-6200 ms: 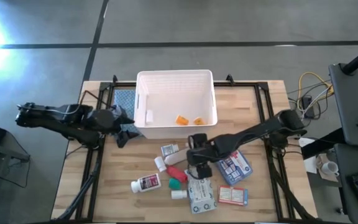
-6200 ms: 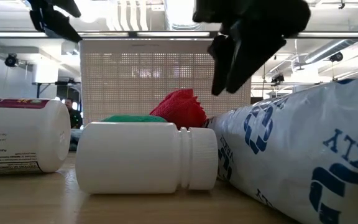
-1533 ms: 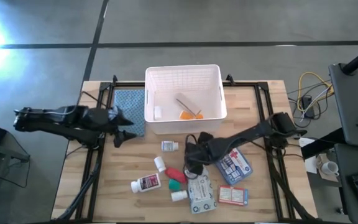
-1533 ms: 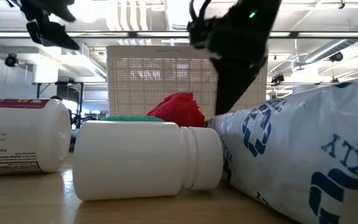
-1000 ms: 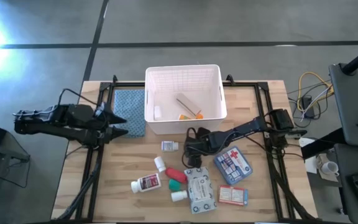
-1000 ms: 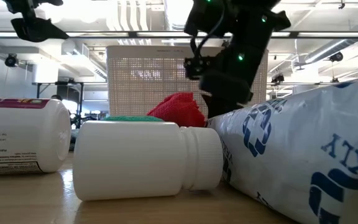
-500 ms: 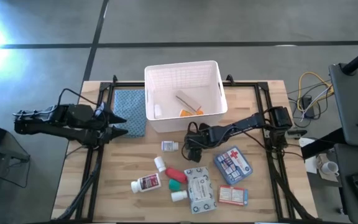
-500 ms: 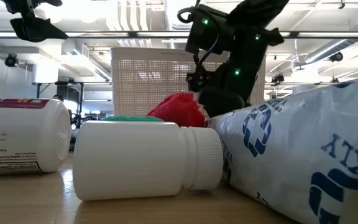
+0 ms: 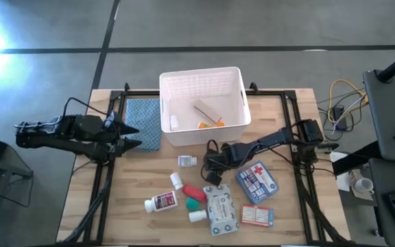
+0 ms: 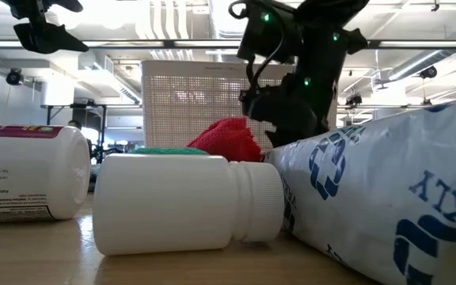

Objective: Pick & place medical supplies in basket/bin
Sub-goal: Put the rolled white gauze into the white container

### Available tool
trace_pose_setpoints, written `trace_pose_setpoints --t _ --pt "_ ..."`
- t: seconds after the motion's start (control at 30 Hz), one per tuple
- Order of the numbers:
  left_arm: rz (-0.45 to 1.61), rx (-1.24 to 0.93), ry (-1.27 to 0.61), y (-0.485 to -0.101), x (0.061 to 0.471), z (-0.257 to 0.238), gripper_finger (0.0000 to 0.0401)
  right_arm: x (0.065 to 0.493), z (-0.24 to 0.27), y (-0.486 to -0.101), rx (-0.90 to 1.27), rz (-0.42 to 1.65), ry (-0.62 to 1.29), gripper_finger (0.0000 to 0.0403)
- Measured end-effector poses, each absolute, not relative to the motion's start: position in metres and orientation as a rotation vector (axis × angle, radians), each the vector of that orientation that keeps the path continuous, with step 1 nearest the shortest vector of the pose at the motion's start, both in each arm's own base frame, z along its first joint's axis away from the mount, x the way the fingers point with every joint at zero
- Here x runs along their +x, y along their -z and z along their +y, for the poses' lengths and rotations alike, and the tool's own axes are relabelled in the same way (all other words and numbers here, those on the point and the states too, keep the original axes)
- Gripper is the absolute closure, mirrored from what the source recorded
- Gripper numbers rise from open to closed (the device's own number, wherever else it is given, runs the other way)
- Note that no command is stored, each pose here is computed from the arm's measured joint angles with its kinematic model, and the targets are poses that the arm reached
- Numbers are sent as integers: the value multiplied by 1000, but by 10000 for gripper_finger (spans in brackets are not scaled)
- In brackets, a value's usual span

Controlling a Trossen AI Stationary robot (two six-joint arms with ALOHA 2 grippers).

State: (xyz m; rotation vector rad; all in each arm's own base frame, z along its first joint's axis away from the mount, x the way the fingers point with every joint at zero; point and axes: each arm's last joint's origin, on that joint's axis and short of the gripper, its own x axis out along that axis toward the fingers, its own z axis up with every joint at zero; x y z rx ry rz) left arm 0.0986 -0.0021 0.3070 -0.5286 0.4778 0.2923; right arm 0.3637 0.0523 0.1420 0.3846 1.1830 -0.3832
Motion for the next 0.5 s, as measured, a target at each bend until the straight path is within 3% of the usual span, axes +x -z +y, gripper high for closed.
trace_pose_setpoints --t 0.27,0.5 --pt "480 -528 -293 -307 99 -2 79 376 63 -199 428 1006 295 364" --pt "488 -527 -295 -306 101 -2 79 371 58 -301 447 668 318 355"
